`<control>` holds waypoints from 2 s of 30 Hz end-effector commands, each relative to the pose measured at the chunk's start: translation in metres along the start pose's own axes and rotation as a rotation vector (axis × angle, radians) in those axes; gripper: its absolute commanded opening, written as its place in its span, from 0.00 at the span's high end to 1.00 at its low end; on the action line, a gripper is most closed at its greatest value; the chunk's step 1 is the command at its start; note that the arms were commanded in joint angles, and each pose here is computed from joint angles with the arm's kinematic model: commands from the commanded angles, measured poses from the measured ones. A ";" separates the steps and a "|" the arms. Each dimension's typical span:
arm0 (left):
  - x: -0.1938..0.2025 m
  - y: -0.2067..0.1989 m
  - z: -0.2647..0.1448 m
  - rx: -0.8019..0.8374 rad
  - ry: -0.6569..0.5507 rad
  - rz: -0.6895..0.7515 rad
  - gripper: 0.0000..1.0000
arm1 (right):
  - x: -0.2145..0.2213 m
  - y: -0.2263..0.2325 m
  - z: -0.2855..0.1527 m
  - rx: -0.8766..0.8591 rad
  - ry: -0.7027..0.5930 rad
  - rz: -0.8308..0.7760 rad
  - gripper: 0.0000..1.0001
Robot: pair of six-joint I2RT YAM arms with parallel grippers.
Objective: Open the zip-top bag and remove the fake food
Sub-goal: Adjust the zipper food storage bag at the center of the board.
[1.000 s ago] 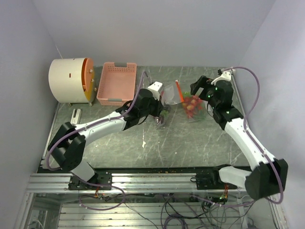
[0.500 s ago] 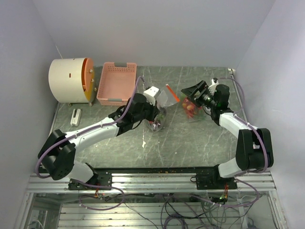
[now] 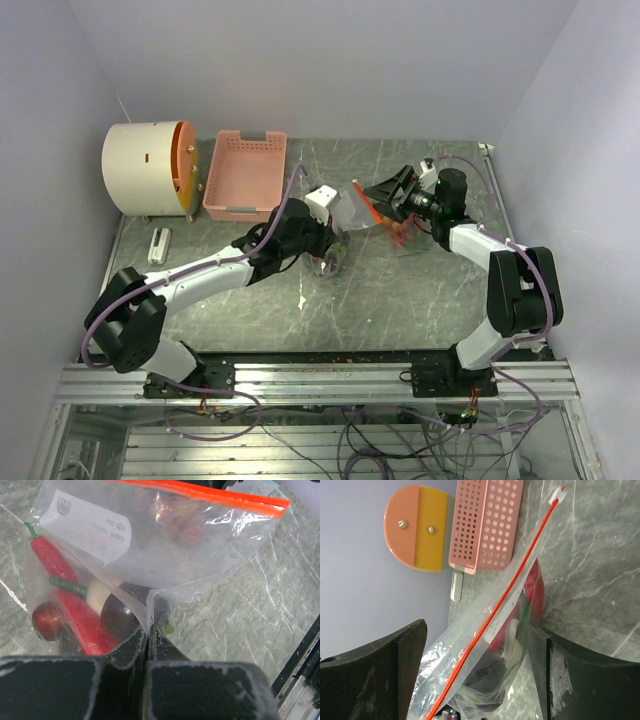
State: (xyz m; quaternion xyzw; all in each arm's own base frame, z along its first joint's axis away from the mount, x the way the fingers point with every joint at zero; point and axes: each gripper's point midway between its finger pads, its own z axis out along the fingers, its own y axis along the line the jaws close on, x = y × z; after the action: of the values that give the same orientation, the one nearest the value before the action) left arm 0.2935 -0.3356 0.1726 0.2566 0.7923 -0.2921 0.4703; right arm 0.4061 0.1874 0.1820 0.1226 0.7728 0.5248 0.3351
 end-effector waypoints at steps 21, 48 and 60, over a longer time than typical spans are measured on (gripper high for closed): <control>0.002 -0.001 0.009 -0.002 0.002 -0.010 0.60 | 0.004 0.033 -0.006 -0.100 -0.009 -0.097 1.00; -0.044 0.068 -0.048 -0.403 -0.237 -0.336 0.15 | 0.057 0.046 0.020 0.289 -0.041 -0.653 1.00; -0.014 0.080 -0.012 -0.270 -0.289 -0.784 0.18 | 0.096 0.015 0.022 0.260 0.031 -0.607 1.00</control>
State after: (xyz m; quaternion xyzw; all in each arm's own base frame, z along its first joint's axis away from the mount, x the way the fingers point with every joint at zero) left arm 0.3392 -0.2454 0.1513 -0.1352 0.8199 -0.2925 0.4733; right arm 0.3449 0.2505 0.1417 -0.0734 0.8574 0.2786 0.4264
